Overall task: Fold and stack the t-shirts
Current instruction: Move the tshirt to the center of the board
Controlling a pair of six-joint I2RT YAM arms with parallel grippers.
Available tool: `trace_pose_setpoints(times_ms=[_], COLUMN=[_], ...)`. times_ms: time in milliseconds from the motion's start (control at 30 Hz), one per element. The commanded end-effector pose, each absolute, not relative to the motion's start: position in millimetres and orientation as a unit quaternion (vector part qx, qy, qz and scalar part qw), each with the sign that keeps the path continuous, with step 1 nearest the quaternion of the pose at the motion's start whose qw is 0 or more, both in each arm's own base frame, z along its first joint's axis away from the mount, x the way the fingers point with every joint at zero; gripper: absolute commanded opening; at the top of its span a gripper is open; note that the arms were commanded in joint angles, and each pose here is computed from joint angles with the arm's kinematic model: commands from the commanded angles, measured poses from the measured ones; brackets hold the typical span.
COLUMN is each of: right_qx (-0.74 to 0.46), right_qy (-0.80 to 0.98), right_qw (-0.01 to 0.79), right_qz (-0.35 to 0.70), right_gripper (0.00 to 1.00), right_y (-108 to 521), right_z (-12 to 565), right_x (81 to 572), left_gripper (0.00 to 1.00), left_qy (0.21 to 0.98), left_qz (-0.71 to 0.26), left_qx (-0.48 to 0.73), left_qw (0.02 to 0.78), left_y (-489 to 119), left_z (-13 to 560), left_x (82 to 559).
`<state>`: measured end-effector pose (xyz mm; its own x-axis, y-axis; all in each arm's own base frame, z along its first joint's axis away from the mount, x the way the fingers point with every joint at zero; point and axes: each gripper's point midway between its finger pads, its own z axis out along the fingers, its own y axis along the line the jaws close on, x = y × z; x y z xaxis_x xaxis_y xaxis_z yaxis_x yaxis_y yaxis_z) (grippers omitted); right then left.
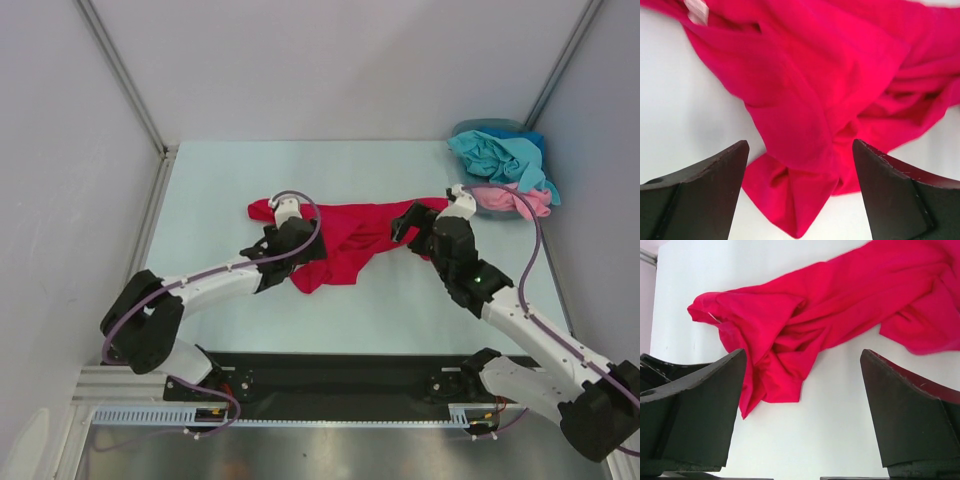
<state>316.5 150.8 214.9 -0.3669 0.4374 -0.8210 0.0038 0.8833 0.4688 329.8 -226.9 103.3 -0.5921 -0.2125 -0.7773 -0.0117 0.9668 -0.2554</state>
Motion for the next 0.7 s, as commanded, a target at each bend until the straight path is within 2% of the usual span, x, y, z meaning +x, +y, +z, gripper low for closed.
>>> trace_pose_setpoints(times_ms=[0, 200, 667], right_qx=[0.185, 0.214, 0.335], right_qy=[0.79, 0.805, 0.793], right_qw=[0.554, 0.528, 0.497], right_qz=[0.186, 0.163, 0.111], right_gripper=[1.0, 1.0, 1.0], right_y=[129, 113, 60], right_z=[210, 173, 116], right_x=[305, 295, 292], left_gripper=[0.91, 0.9, 0.9], left_qy=[0.888, 0.888, 0.87], left_qz=[-0.181, -0.194, -0.21], left_qx=[-0.072, -0.084, -0.085], left_qw=[0.417, 0.409, 0.439], left_y=[-237, -228, -210], left_z=[82, 70, 93], left_x=[309, 292, 278])
